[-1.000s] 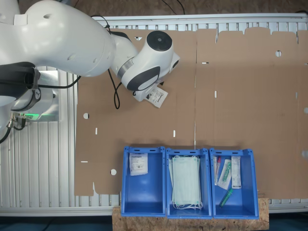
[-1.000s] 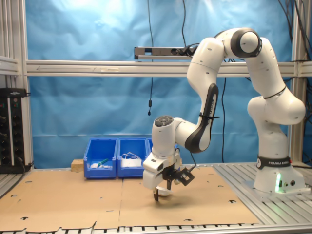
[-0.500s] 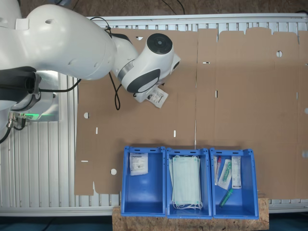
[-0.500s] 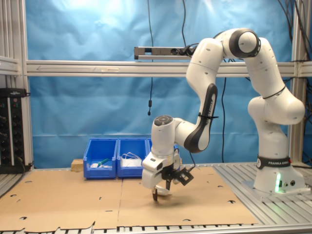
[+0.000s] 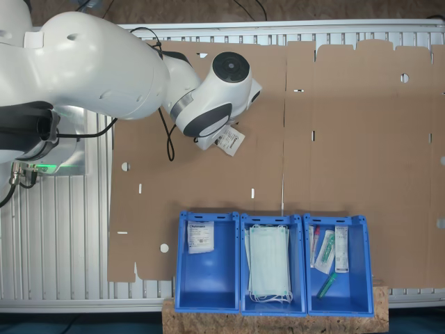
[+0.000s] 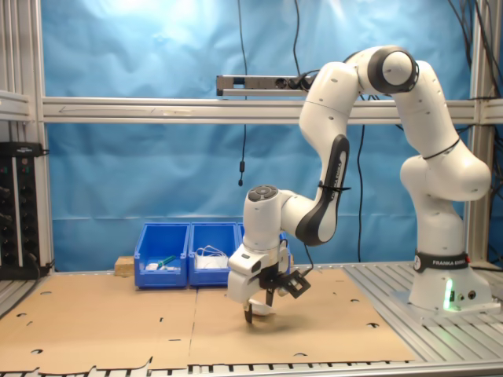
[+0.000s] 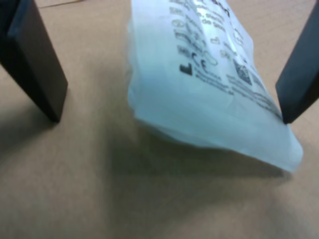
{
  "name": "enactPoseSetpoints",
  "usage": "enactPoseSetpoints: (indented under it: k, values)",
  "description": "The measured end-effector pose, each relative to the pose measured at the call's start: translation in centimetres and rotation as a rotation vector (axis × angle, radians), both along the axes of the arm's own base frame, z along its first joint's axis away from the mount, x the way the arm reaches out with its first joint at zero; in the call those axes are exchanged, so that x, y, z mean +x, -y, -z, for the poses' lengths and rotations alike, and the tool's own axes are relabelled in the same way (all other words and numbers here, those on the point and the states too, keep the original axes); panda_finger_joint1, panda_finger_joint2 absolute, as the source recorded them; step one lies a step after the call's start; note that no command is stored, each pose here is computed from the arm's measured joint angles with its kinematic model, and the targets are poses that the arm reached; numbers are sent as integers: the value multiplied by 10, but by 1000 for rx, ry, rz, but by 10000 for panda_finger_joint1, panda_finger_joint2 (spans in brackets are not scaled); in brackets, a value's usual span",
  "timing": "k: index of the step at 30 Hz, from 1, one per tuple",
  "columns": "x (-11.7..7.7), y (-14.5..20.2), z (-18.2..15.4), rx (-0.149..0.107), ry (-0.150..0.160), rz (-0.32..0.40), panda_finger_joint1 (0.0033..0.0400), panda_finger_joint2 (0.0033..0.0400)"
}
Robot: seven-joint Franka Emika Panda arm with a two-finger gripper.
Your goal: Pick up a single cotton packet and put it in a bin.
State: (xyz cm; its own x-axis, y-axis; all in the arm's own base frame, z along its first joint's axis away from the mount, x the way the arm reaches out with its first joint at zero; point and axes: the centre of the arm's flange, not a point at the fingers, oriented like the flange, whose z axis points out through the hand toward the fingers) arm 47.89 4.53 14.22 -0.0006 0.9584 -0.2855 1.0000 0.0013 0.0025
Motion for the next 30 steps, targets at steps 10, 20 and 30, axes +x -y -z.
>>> enactPoseSetpoints:
  k: [10, 20, 30]
  values:
    - [1, 3, 0, 6, 8, 6, 400, 400]
    - [2, 4, 0, 8, 10, 6, 400, 400]
    - [2, 4, 0, 8, 11, 6, 400, 400]
